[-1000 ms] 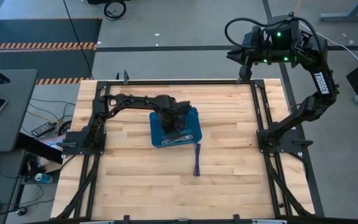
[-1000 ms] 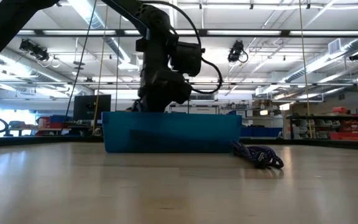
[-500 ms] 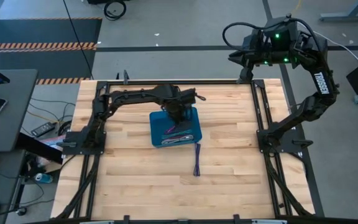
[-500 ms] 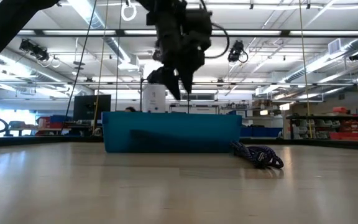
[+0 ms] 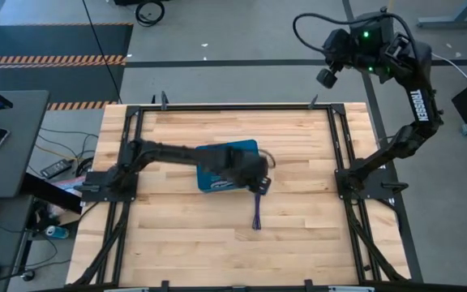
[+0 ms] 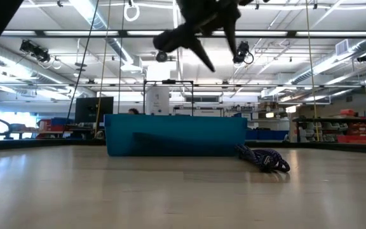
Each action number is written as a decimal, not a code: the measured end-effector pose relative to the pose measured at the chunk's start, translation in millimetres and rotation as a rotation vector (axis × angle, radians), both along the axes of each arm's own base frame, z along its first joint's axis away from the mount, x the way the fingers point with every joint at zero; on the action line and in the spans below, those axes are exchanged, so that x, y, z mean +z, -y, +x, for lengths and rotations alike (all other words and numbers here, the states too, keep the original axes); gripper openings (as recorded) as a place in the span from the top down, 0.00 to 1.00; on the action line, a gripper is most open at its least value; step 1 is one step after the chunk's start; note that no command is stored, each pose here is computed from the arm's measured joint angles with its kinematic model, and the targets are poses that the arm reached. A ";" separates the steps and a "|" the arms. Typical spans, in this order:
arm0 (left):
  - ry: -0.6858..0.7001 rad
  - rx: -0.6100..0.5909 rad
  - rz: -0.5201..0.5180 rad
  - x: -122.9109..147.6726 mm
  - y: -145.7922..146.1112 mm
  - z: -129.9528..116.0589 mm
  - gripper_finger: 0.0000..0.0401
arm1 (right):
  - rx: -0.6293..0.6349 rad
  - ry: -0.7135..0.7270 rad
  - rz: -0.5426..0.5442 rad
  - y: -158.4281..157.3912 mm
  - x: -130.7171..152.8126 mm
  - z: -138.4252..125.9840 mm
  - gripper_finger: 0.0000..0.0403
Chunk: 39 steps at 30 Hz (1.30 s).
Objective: Pick and place USB-C Cables
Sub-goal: Put the black purple charger cable into the blue bin
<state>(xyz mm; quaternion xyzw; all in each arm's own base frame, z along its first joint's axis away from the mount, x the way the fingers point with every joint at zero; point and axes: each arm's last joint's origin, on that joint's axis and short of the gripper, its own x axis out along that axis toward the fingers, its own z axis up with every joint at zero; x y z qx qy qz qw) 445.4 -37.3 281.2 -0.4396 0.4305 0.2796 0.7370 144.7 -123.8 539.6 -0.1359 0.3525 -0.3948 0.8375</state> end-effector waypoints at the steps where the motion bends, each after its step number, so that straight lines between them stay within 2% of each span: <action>1: 0.022 0.062 0.005 0.8 9.3 0.3 0.50 | -0.005 0.002 0.003 1.5 0.0 -1.2 0.86; 4: 0.111 0.217 0.019 2.6 35.0 1.8 0.51 | 0.018 0.021 0.027 4.5 -0.3 -3.4 0.86; 6: 0.157 0.279 0.002 -1.1 50.6 4.9 0.51 | 0.046 0.039 0.047 5.8 -0.5 -4.2 0.86; 12: 0.154 0.348 -0.077 -31.6 87.9 12.8 0.53 | 0.091 0.106 0.173 5.7 -4.5 -7.0 0.86; 17: 0.072 0.385 -0.196 -67.9 105.6 21.3 0.53 | 0.110 0.099 0.173 6.1 -4.8 -7.5 0.86; 19: 0.020 0.399 -0.230 -82.5 106.2 23.8 0.53 | 0.111 0.099 0.175 6.2 -4.8 -7.6 0.86; 21: 0.047 0.413 -0.262 -93.8 105.5 32.5 0.53 | 0.115 0.101 0.177 6.1 -4.9 -7.6 0.86; 26: 0.076 0.418 -0.266 -112.6 93.4 46.3 0.53 | 0.152 0.113 0.195 5.1 -4.9 -6.7 0.86; 33: 0.010 0.378 -0.283 -120.5 84.1 47.1 0.56 | 0.193 0.116 0.206 4.2 -5.1 -5.9 0.86; 36: 0.046 0.343 -0.306 -117.4 83.1 51.6 0.59 | 0.197 0.111 0.200 4.3 -5.0 -5.9 0.86; 39: 0.103 0.306 -0.312 -102.2 82.6 57.7 0.60 | 0.203 0.104 0.194 4.3 -4.9 -5.9 0.86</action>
